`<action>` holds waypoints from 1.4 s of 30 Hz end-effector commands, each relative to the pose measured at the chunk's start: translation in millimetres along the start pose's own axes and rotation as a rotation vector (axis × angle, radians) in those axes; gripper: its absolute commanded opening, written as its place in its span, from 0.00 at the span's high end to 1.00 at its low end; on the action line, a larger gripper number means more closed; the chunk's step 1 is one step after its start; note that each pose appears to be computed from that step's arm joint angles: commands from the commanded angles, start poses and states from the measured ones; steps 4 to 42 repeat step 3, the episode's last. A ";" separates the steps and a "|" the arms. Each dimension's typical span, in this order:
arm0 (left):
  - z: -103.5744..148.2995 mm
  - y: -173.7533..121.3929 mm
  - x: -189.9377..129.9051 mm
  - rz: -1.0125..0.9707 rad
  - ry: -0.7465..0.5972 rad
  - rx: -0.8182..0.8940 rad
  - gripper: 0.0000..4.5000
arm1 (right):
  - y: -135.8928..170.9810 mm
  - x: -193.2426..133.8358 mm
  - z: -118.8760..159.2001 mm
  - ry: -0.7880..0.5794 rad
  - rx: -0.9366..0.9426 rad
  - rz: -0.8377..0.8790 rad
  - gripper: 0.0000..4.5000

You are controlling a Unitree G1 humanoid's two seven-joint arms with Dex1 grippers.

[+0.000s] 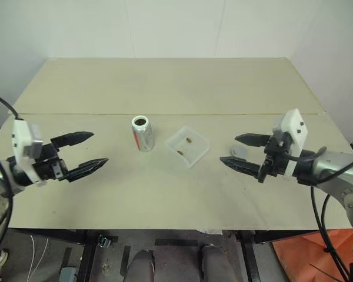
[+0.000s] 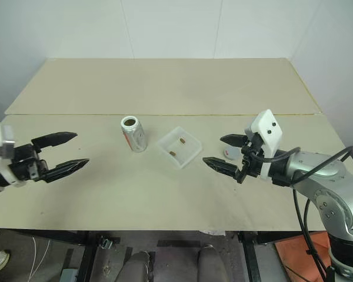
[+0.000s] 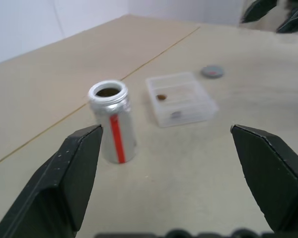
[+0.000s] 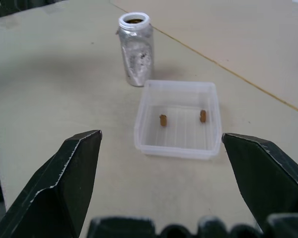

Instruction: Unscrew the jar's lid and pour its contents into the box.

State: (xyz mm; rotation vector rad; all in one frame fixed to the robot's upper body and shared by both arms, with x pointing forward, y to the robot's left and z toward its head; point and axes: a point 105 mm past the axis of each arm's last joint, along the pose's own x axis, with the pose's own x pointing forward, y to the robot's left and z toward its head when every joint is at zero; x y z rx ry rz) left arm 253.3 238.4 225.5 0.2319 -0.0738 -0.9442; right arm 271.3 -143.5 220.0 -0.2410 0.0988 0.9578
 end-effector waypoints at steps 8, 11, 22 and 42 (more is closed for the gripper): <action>13.6 -13.2 -3.5 -0.012 0.000 0.029 0.01 | 3.8 -3.1 11.2 -0.059 -0.054 0.020 0.00; 13.6 -13.2 -3.5 -0.012 0.000 0.029 0.01 | 3.8 -3.1 11.2 -0.059 -0.054 0.020 0.00; 13.6 -13.2 -3.5 -0.012 0.000 0.029 0.01 | 3.8 -3.1 11.2 -0.059 -0.054 0.020 0.00; 13.6 -13.2 -3.5 -0.012 0.000 0.029 0.01 | 3.8 -3.1 11.2 -0.059 -0.054 0.020 0.00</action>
